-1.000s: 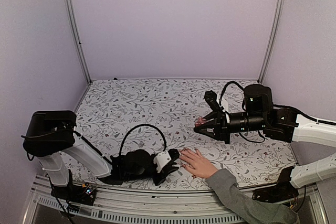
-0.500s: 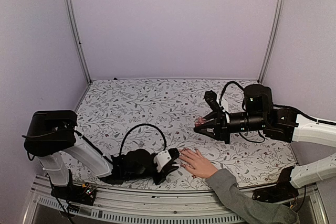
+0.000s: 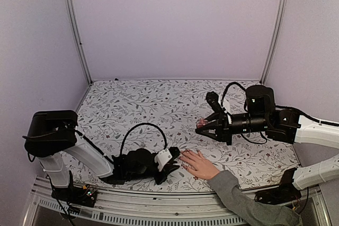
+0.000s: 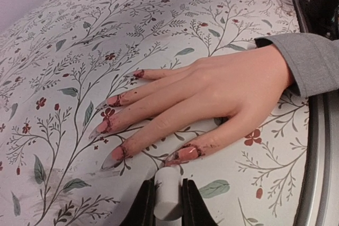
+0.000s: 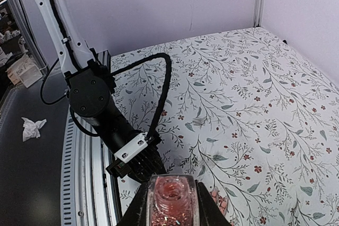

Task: Paint the nails
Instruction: Paint the nail polish on the nail.

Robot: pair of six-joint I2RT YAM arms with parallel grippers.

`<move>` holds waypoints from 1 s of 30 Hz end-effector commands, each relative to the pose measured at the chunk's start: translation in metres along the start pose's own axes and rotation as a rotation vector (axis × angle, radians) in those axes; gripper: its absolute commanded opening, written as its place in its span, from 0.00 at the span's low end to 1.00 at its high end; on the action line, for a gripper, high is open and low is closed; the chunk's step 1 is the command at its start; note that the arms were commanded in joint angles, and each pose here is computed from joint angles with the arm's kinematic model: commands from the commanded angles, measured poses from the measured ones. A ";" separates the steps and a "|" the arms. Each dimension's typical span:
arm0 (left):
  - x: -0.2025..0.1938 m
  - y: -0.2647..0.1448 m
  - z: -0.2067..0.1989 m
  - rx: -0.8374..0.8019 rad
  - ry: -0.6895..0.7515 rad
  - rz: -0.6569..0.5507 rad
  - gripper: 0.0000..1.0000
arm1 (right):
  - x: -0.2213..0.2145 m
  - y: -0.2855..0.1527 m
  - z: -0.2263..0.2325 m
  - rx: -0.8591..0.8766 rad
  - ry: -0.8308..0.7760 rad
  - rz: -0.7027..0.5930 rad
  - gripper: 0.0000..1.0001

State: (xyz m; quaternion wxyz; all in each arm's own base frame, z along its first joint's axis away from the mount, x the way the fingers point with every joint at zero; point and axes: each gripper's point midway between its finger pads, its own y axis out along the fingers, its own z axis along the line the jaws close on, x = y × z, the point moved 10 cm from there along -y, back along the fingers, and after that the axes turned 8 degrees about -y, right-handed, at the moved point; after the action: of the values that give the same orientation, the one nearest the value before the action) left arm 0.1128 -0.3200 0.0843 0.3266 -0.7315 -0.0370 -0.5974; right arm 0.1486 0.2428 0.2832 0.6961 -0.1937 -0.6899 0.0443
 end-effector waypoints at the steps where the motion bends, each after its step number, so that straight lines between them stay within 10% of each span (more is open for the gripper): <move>1: 0.002 0.002 0.006 0.025 -0.016 -0.004 0.00 | 0.004 0.000 -0.003 -0.012 -0.009 -0.018 0.00; 30: 0.014 -0.029 0.008 -0.023 -0.023 -0.097 0.00 | 0.006 -0.001 -0.001 -0.001 -0.013 -0.031 0.00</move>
State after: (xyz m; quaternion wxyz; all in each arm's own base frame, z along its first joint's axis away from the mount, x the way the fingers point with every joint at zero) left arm 0.1133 -0.2993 0.1004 0.3187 -0.7334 -0.0637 -0.5970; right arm 0.1492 0.2436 0.2816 0.6969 -0.1951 -0.6885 0.0465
